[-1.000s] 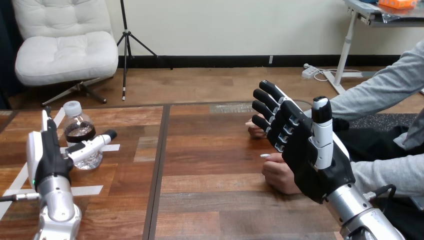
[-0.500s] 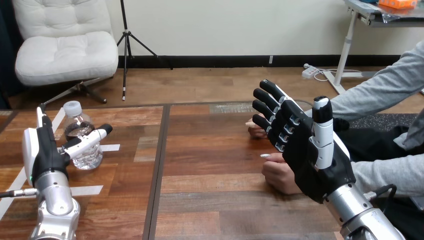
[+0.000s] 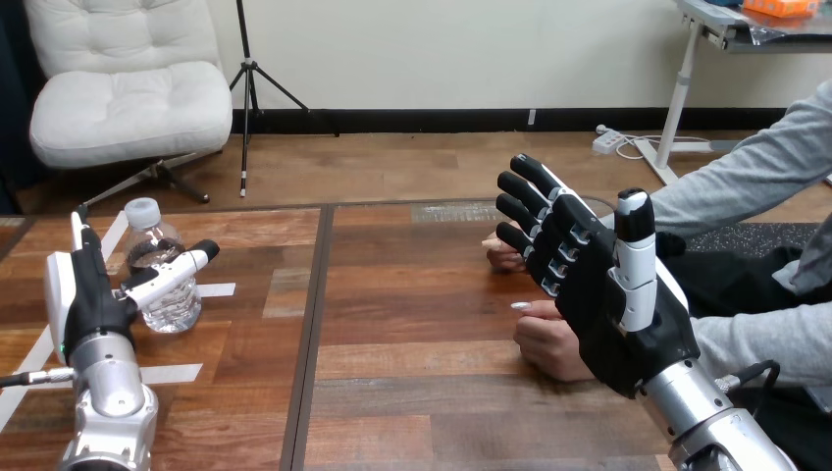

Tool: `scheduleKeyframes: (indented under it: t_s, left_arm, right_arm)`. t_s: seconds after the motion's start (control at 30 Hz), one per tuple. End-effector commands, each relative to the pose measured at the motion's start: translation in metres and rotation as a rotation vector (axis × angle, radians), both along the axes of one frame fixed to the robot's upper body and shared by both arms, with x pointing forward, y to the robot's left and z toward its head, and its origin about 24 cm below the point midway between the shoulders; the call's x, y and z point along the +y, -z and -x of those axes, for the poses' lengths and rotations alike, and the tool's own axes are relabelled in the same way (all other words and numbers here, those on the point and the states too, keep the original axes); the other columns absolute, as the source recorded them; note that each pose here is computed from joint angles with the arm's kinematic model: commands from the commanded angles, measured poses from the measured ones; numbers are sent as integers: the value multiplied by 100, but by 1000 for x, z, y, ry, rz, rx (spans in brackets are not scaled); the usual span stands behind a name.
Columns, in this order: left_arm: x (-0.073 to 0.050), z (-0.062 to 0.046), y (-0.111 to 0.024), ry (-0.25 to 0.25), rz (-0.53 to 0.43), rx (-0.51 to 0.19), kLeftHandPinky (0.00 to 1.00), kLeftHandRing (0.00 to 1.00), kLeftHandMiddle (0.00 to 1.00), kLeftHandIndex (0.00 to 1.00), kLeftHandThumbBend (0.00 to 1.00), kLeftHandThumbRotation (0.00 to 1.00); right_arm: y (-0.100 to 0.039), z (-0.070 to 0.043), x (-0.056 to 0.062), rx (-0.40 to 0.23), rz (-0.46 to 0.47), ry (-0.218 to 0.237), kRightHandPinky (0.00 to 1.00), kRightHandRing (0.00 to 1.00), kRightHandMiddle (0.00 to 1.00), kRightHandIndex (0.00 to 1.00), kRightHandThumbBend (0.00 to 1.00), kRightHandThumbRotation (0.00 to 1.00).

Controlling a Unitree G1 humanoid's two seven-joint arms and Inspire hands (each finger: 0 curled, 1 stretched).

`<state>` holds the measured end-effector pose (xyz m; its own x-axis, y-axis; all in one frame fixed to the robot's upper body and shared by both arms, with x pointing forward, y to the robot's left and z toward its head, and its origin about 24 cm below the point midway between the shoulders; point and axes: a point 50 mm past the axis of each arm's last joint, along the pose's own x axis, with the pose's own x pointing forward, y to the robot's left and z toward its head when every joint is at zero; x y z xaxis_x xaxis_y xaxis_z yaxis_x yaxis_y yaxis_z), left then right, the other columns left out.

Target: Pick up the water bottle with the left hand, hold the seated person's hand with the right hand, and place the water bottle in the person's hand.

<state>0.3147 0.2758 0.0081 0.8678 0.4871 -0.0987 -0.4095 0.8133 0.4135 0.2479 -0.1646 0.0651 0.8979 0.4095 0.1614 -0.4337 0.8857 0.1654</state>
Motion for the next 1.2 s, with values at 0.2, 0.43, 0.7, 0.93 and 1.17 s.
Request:
scheduleKeyframes:
  t_s: [0.2,0.43,0.7,0.93,1.17]
  left_arm:
    - [0,-27,-36,17,22,-81,100,100,100,100,96,26]
    - [0,-31,-38,12,51,-63,100,100,100,100,97,27]
    - [-1,-34,-40,12,63,-48,100,100,100,100,98,29]
    - [-2,-38,-42,17,78,-32,100,100,100,100,98,31]
    - [-3,-39,-42,25,104,-19,100,100,100,100,96,32]
  right_arm:
    - [-19,-8,1,-100,-14,-2,100,99,97,95,96,100]
    - [-20,-7,2,-100,-11,0,100,98,96,95,97,100]
    - [-22,-7,2,-101,-11,-1,100,98,96,95,97,100]
    - [-22,-7,2,-102,-16,-3,100,98,96,95,97,100]
    - [-23,-7,2,-105,-14,-3,100,98,96,95,97,100]
